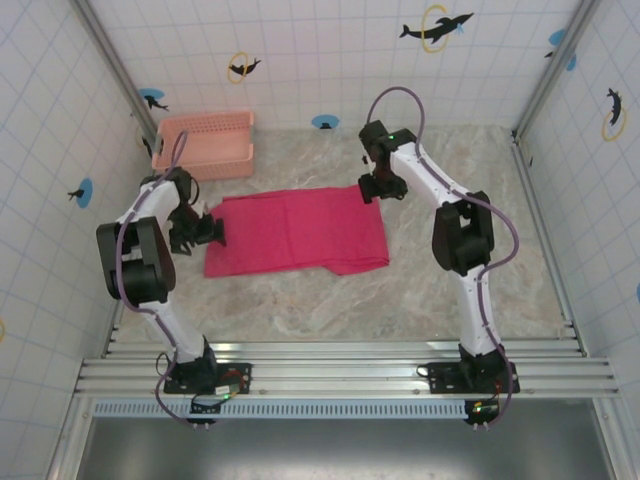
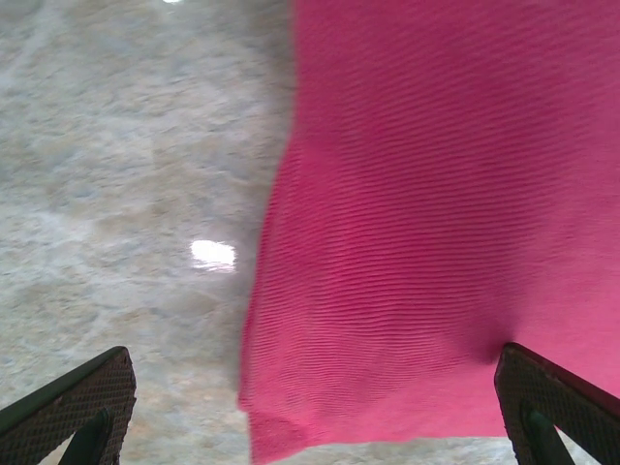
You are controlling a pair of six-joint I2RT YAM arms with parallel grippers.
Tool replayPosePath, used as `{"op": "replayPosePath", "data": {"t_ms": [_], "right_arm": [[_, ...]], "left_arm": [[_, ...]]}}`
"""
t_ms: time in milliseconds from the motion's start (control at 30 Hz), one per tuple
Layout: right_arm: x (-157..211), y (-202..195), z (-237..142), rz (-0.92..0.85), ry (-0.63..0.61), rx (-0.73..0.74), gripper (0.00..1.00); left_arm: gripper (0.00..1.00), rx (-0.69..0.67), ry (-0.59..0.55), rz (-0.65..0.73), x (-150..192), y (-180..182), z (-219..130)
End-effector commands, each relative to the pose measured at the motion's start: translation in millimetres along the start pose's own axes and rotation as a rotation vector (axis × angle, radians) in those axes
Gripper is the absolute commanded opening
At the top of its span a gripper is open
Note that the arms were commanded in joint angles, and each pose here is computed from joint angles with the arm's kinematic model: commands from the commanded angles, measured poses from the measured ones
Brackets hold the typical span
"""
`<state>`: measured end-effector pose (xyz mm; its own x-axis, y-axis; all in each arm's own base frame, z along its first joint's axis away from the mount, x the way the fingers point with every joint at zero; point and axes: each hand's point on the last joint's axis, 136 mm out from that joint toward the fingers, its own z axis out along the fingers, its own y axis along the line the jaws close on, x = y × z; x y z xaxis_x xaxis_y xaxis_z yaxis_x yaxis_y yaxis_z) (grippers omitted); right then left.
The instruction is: Roll up the long pants
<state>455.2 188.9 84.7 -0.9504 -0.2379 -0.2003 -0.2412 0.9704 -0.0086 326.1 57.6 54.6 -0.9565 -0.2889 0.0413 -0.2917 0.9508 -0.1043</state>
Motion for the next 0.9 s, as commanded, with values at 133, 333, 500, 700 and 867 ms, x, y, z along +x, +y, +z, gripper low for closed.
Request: {"op": "replayPosePath", "data": {"t_ms": [133,333,500,700,867], "right_arm": [[-10.5,8.2,44.5,0.02,0.063,-0.12,0.7],[-14.5,21.5,61.3,0.031,0.068,-0.189,0.63],[-9.4,16.1,69.0,0.056,0.094,-0.205,0.2],[14.7,-12.7,69.7,0.091,0.16,-0.181,0.07],[53.8,-34.8,63.9,0.072,0.256,-0.137,0.02]], "left_arm": [[0.97,-0.025,0.038,0.027,-5.2,-21.0,8.6],[0.98,-0.057,0.063,0.05,-3.8,-31.9,18.4],[0.98,-0.081,0.079,0.087,-11.2,-51.7,25.8],[0.97,-0.111,0.089,0.19,-27.4,-112.3,43.7],[0.97,-0.113,0.129,0.247,-31.5,-161.1,71.3]]}}
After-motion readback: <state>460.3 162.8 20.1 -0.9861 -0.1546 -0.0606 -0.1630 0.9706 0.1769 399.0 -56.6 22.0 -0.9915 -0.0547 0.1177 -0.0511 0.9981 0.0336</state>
